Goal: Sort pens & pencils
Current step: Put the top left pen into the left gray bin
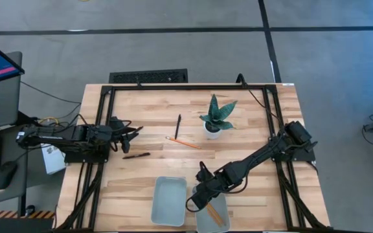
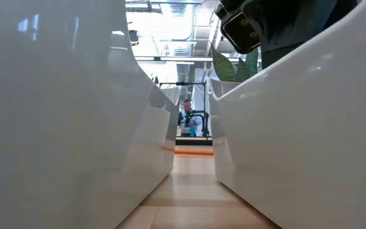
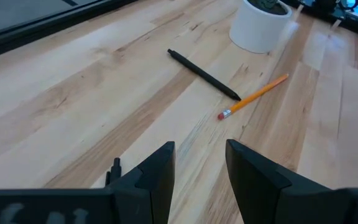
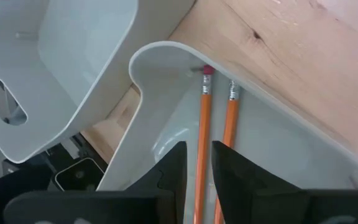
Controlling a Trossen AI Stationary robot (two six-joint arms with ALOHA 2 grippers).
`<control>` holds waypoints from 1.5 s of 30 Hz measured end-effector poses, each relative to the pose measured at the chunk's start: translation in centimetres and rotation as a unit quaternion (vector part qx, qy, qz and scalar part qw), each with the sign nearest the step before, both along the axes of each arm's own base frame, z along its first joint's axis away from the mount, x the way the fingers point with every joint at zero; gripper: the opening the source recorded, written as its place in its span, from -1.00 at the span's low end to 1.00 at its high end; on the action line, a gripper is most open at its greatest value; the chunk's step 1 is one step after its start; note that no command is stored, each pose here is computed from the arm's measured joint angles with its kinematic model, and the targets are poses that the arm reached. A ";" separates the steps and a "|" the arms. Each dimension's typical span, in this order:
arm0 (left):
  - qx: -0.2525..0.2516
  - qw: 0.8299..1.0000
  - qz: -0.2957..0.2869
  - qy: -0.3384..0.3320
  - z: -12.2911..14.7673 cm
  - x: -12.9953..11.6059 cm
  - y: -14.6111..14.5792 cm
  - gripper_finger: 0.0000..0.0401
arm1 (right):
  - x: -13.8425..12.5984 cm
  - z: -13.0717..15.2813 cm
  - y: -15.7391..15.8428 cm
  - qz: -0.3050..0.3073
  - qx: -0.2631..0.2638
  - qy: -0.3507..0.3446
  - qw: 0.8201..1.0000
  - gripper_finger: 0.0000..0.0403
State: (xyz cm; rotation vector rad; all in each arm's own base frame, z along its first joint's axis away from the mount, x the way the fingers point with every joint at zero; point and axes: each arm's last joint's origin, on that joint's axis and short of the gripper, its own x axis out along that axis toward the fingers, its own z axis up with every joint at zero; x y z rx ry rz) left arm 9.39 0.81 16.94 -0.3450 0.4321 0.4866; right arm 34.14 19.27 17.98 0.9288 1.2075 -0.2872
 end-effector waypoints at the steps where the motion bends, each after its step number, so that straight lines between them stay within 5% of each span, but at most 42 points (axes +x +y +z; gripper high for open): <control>1: -0.001 1.000 0.000 0.000 0.0 0.0 0.0 -0.34 | 0.0 0.0 0.0 0.000 0.000 0.000 1.000 -0.52; 9: -0.001 1.000 0.000 -0.001 0.0 0.0 0.0 -0.34 | -0.3 1.3 -0.5 0.000 0.003 -0.011 1.000 -0.52; 20: -0.002 1.000 0.001 -0.006 0.1 0.1 0.0 -0.34 | -1.7 7.7 -1.7 -0.003 0.041 -0.108 0.993 -0.52; 30: -0.024 1.000 0.010 -0.015 0.1 0.0 0.0 -0.34 | -3.9 13.7 -5.4 0.036 -0.102 -0.252 0.962 -0.52; 45: -0.033 0.999 0.014 -0.019 0.1 0.1 0.0 -0.34 | -6.7 16.2 -12.9 0.035 -0.209 -0.200 0.957 -0.52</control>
